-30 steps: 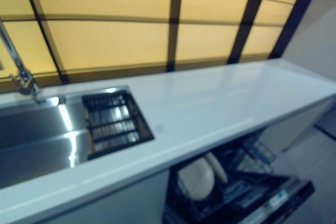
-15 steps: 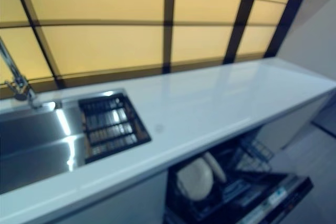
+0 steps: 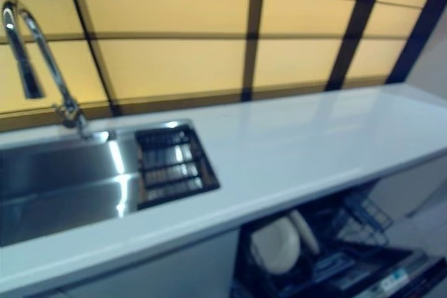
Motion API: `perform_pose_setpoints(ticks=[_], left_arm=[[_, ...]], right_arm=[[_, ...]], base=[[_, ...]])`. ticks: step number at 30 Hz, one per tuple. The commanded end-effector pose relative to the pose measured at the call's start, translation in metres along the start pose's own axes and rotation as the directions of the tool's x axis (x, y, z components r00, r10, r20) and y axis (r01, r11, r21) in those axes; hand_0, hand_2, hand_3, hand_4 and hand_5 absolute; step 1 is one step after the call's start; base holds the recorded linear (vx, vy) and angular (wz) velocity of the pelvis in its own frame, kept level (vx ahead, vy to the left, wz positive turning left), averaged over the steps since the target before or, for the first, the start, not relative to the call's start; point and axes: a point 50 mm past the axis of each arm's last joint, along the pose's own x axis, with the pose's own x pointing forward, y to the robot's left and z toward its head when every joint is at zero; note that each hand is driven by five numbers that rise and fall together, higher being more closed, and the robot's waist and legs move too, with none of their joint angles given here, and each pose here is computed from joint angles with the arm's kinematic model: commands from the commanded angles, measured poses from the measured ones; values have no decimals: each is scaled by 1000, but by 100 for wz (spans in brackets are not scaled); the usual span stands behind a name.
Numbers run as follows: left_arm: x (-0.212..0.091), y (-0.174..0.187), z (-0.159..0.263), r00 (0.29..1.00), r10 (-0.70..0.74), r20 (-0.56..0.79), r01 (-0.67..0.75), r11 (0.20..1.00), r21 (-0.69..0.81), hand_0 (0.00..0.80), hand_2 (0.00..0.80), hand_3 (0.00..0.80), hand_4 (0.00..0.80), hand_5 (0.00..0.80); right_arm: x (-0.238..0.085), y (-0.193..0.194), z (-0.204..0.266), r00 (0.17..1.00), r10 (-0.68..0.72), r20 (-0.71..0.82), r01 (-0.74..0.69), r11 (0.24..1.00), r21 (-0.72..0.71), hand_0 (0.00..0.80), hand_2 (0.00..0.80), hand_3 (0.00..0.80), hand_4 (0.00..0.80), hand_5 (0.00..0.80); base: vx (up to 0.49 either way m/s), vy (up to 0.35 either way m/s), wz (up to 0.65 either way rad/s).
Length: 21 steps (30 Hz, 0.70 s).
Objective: Take plates into dishwasher
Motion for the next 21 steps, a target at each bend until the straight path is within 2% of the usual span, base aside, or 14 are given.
perform_pose_setpoints(ticks=[1,11,17,21], left_arm=[[6,13,26,997,22,78,-26,999,42,0,0,0,0,0],[6,10,27,996,13,86,-18,999,51,0,0,0,0,0],[6,5,26,996,-1,88,-4,998,58,0,0,0,0,0],[6,1,28,995,-17,96,11,998,62,0,0,0,0,0]], right_arm=[[2,10,12,998,37,56,-43,993,111,0,0,0,0,0],[1,31,-18,995,98,-33,-88,970,226,0,0,0,0,0],[-2,54,-27,980,194,-45,-174,945,276,0,0,0,0,0],[-8,80,-32,951,307,-27,-280,896,345,0,0,0,0,0]], base=[[7,-39,12],[1,-4,0],[12,0,4],[8,1,1]])
